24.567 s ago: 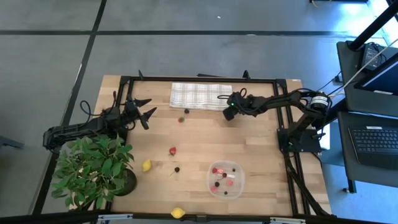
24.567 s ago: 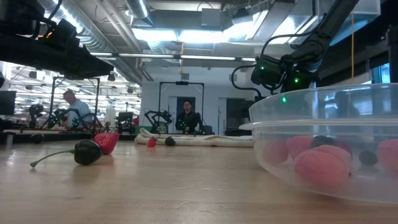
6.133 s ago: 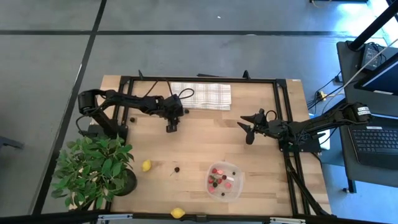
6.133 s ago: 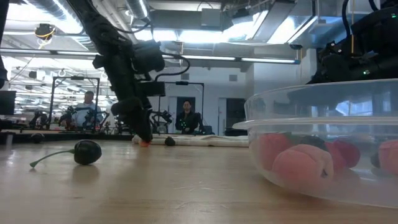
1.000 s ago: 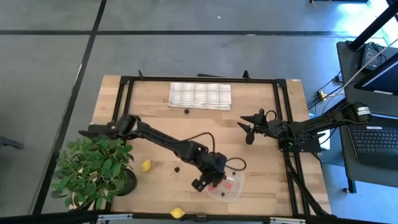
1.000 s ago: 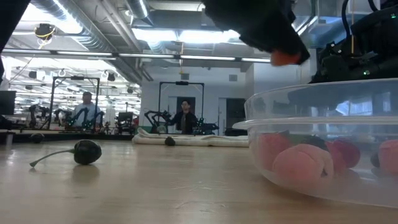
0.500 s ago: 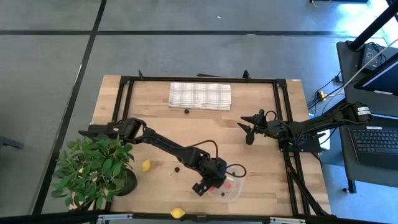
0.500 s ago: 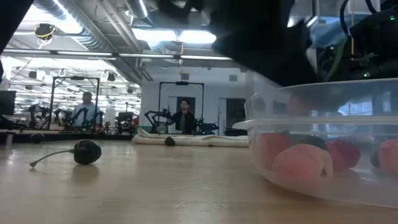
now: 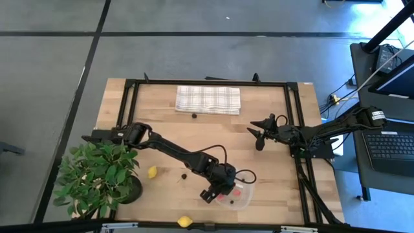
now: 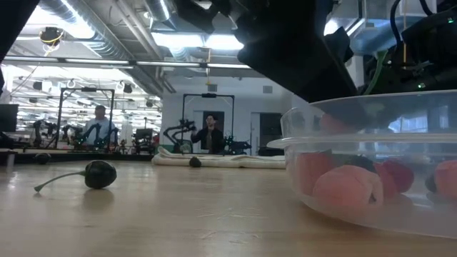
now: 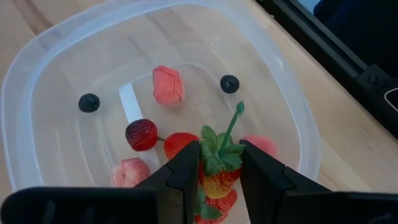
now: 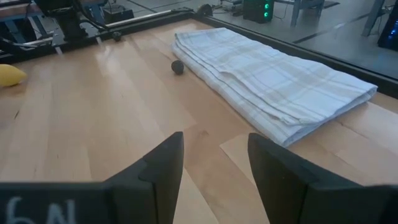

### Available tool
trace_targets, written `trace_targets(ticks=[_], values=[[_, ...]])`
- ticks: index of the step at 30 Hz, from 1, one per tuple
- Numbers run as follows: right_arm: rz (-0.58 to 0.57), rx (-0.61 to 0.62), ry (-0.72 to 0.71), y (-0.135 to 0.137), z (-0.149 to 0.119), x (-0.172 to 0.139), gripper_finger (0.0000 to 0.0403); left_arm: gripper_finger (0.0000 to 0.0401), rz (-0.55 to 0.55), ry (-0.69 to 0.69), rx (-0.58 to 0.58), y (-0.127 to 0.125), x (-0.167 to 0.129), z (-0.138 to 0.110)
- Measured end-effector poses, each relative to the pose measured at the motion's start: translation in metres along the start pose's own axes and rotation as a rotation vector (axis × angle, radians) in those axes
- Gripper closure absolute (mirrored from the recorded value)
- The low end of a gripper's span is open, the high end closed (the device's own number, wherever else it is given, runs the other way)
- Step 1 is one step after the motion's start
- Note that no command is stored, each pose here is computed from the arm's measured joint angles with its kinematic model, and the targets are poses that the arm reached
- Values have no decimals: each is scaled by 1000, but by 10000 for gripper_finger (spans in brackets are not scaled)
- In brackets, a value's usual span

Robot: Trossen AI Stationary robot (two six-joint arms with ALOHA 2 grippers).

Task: Pick and placing Produce into tupperware
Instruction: Put the red strawberry into the transparent bin, then put the dark purple blackberry into the transparent bin

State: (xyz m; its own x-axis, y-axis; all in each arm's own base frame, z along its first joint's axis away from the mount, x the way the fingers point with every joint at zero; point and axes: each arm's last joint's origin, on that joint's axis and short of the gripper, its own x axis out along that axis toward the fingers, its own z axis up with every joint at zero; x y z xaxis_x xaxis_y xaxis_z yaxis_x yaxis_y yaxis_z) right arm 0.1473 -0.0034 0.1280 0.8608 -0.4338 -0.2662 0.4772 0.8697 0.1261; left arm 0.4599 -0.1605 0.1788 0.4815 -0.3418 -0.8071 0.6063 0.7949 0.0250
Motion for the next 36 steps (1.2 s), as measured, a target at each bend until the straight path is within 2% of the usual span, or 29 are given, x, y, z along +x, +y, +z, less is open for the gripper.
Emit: trace_targets(ticks=[15,23,36], values=[[0,-6,0,0,0,0,221,309,1,1,0,0,0,0],[0,-6,1,0,0,0,221,308,15,12,-7,13,-2,-5],[0,-7,1,0,0,0,221,247,22,10,-34,24,-5,-8]])
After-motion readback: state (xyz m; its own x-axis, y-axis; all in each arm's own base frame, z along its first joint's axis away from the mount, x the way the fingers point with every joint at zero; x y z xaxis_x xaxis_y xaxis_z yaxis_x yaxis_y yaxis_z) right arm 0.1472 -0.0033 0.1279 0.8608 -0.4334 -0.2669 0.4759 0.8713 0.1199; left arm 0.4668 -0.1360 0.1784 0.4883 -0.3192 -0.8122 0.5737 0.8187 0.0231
